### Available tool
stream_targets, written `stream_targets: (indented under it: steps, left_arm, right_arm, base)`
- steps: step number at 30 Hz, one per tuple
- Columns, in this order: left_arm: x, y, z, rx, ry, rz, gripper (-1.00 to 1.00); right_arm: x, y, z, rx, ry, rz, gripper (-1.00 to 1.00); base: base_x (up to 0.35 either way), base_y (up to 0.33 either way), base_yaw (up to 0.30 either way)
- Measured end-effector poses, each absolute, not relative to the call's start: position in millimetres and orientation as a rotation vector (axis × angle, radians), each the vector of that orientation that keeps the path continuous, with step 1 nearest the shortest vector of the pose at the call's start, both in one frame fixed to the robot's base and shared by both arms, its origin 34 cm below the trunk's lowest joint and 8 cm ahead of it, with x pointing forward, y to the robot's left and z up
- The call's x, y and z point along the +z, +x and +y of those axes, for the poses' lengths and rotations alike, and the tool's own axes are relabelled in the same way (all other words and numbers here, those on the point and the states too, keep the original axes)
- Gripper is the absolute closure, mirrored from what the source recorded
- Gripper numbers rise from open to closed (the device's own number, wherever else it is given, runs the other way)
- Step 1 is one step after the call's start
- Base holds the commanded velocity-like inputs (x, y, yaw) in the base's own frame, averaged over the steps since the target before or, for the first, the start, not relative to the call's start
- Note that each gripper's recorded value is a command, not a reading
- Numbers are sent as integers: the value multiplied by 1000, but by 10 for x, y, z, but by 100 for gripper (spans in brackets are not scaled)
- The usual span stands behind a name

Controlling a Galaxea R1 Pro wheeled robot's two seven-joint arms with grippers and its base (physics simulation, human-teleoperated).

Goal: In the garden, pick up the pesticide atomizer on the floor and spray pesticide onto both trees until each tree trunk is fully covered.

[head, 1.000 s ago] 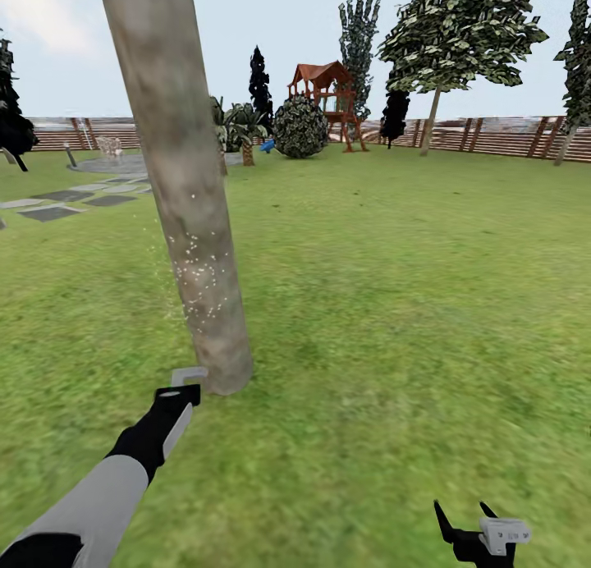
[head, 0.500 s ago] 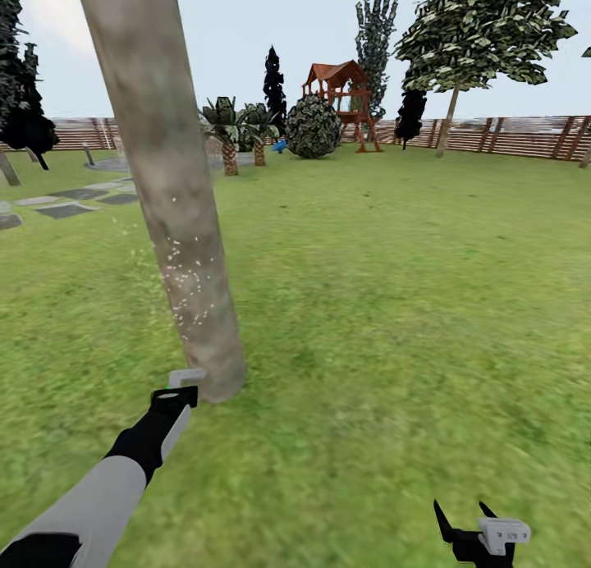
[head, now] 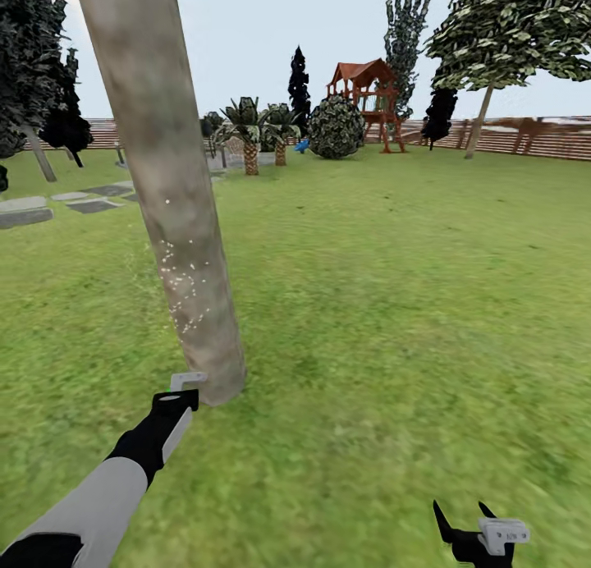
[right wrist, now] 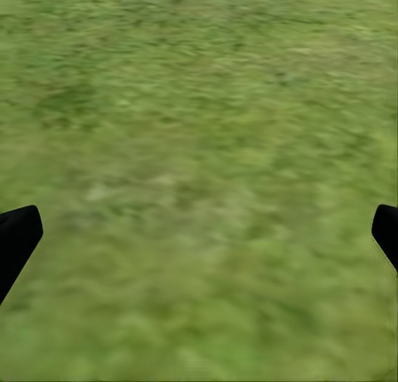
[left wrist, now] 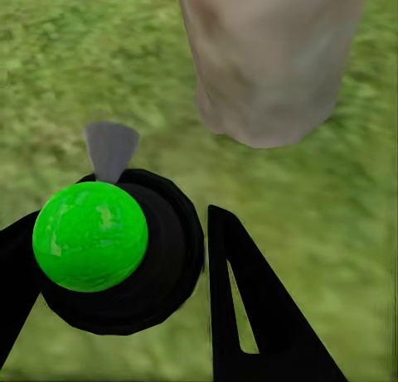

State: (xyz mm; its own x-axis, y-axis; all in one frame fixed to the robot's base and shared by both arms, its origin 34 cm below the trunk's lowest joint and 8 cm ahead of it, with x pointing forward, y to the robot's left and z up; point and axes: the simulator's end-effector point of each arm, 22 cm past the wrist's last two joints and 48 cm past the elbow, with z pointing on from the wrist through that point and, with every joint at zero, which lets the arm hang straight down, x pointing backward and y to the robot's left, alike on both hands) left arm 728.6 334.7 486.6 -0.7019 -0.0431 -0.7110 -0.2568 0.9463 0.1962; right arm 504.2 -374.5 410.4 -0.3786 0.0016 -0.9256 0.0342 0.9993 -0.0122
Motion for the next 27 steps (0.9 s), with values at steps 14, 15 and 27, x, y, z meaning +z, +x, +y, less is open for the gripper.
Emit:
stream_targets:
  steps: [14,15,27]
  left_arm:
    - [4886,7254,3565,409,-240,2327,100]
    - [4887,7248,3584,412,-250,2326,100]
    - [4884,7255,3525,398,-259,2324,100]
  right_arm:
    - [4103,5043,-3744,-34,25,1959,-100]
    - [4104,5042,-3745,-34,25,1959,-100]
    - [4104,5044,-3744,-34,26,1959,-100]
  base:
    - [74,-267,95]
    - [61,-269,276]
    - [47,-269,277]
